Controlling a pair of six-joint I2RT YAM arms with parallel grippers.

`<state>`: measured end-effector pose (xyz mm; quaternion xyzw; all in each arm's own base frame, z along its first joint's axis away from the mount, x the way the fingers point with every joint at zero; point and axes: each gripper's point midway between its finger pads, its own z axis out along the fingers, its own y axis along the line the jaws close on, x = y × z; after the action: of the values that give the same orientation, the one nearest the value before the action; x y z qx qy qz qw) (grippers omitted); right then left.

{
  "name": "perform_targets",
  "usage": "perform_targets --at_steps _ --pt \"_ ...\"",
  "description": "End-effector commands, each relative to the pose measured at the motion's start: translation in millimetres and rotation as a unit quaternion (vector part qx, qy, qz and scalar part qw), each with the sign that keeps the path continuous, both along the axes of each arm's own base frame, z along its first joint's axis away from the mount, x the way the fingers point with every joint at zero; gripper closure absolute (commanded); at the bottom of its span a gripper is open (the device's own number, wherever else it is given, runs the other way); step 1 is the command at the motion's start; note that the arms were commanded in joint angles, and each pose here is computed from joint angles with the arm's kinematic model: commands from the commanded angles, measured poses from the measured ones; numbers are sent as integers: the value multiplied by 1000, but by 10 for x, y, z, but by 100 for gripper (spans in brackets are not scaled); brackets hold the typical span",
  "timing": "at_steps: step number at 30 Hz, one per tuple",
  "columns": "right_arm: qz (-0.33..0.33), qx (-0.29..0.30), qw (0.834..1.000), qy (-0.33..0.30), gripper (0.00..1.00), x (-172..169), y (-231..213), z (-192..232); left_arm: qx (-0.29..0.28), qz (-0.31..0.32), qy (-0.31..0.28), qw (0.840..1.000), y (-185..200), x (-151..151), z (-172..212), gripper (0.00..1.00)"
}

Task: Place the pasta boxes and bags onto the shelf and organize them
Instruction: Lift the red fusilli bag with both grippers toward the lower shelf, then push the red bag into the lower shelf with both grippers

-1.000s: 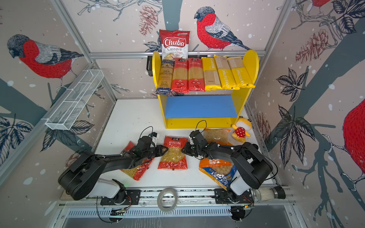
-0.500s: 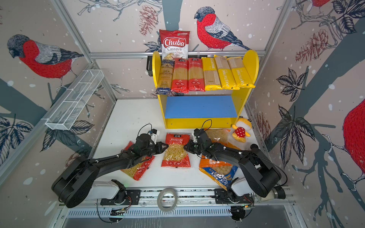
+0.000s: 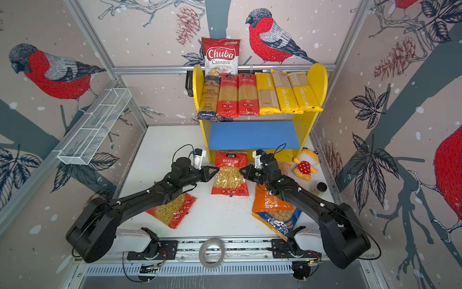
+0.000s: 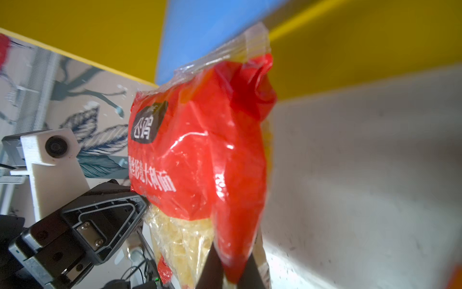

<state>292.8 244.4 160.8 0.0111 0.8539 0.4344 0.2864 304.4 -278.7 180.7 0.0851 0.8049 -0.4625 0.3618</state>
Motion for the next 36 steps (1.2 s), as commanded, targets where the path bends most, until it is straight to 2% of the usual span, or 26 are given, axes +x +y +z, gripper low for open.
perform_targets --at_steps 1,6,13,18,24,27,29,36 --pt "5 34 996 -88 100 140 5 508 -40 -17 -94 995 -125 132 544 98" --pt "-39 60 989 -133 100 452 -143 855 -44 -6 -157 987 -218 382 943 100" --pt "-86 104 978 -158 100 971 -246 1154 -40 19 -181 983 -344 920 1234 100" --pt "-91 140 974 -155 100 1208 -201 1270 -26 31 -188 981 -401 1158 1287 100" --pt "-99 167 972 -132 100 1450 -130 1250 -10 62 -156 986 -279 1482 1176 100" --pt "-111 180 971 -111 100 1556 -160 1177 3 65 -153 986 -254 1521 1153 96" --pt "-111 185 971 -101 100 1607 -174 1130 21 77 -145 986 -208 1548 1096 89" --pt "-111 156 979 -70 100 1603 -182 843 34 81 -142 986 -129 1455 1014 80"
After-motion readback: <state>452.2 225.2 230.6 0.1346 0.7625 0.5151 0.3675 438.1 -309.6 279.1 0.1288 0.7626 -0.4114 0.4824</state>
